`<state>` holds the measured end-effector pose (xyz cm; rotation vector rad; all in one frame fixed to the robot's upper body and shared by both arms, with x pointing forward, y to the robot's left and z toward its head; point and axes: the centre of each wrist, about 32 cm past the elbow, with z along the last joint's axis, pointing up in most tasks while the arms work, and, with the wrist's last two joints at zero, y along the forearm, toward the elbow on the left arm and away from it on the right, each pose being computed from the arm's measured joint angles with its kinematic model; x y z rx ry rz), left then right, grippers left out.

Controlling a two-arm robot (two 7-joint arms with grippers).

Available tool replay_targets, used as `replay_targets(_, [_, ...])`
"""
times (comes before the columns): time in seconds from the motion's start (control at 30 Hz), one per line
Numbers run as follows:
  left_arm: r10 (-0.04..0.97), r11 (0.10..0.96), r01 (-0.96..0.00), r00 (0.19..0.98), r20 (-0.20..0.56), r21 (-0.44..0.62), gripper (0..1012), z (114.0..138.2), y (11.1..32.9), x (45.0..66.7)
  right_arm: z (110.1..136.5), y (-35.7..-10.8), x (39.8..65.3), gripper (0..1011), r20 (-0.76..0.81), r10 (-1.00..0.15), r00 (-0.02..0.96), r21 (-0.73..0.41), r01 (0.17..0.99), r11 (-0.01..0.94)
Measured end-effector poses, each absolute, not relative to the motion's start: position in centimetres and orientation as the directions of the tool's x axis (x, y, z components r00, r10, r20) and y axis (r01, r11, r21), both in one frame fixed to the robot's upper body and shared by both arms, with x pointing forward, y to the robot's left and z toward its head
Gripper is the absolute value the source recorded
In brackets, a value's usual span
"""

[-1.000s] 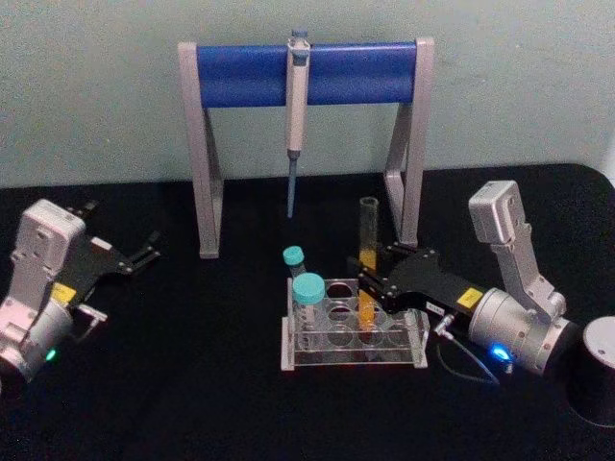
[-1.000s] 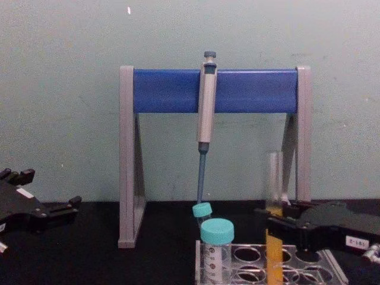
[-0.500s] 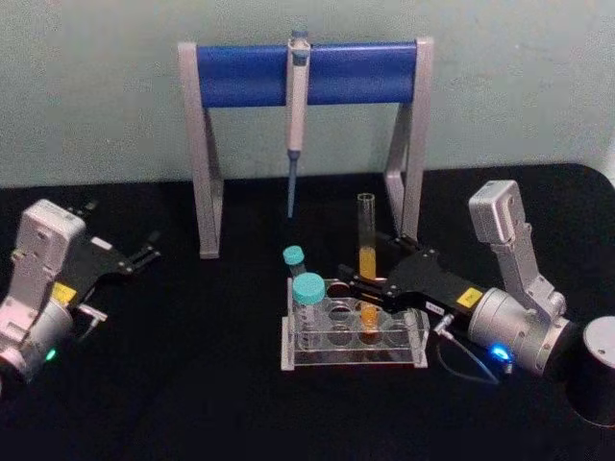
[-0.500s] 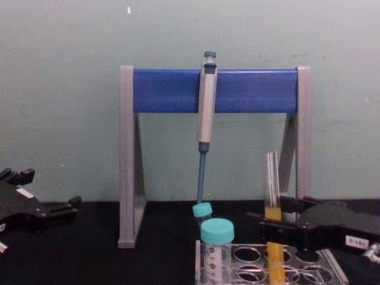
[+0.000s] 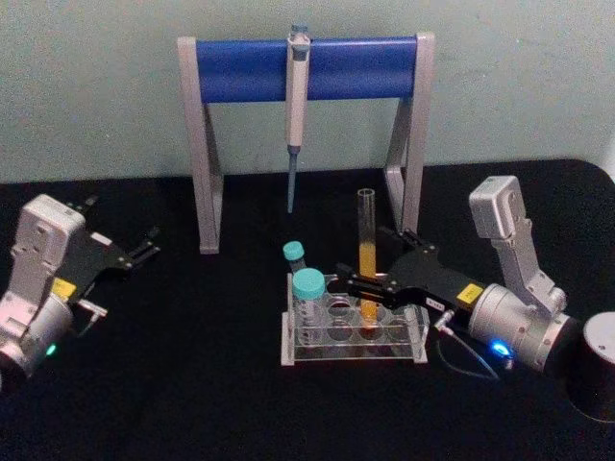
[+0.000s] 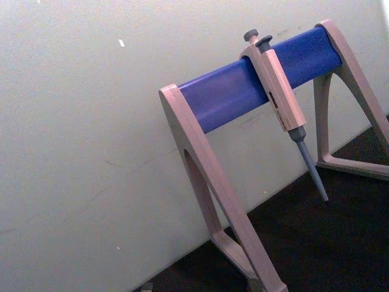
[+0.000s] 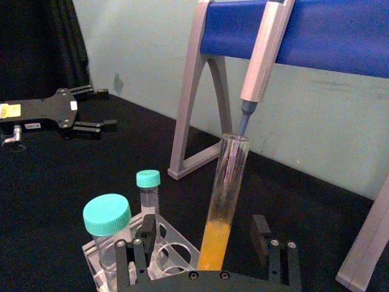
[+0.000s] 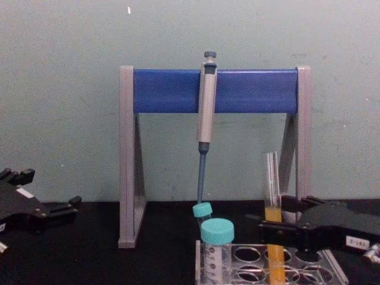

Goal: Pick up the test tube from the test tube rack, shake it, then place it back into the test tube rack.

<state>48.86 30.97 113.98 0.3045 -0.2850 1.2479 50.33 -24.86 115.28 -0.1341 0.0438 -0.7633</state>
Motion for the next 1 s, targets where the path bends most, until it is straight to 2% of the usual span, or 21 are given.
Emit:
replay_targets(0.4, [0.88, 0.287, -0.955, 0.292, 0.374, 0.07, 1001, 114.0, 31.0, 48.9, 115.9, -27.0, 48.3, 1000, 0.009, -0.706, 0.708, -0.122, 0.701, 0.702])
replay_targets(0.63, [0.88, 0.287, -0.955, 0.292, 0.374, 0.07, 1001, 114.0, 31.0, 48.9, 116.5, -28.5, 46.8, 1000, 0.029, -0.758, 0.651, -0.065, 0.758, 0.649])
replay_targets(0.8, [0.88, 0.287, -0.955, 0.292, 0.374, 0.07, 1001, 114.0, 31.0, 48.9, 116.1, -29.0, 45.8, 1000, 0.056, -0.842, 0.537, -0.007, 0.843, 0.537])
replay_targets(1.0, [0.88, 0.287, -0.955, 0.292, 0.374, 0.07, 1001, 114.0, 31.0, 48.9, 114.3, -28.8, 45.3, 1000, 0.079, -0.909, 0.408, -0.003, 0.912, 0.409])
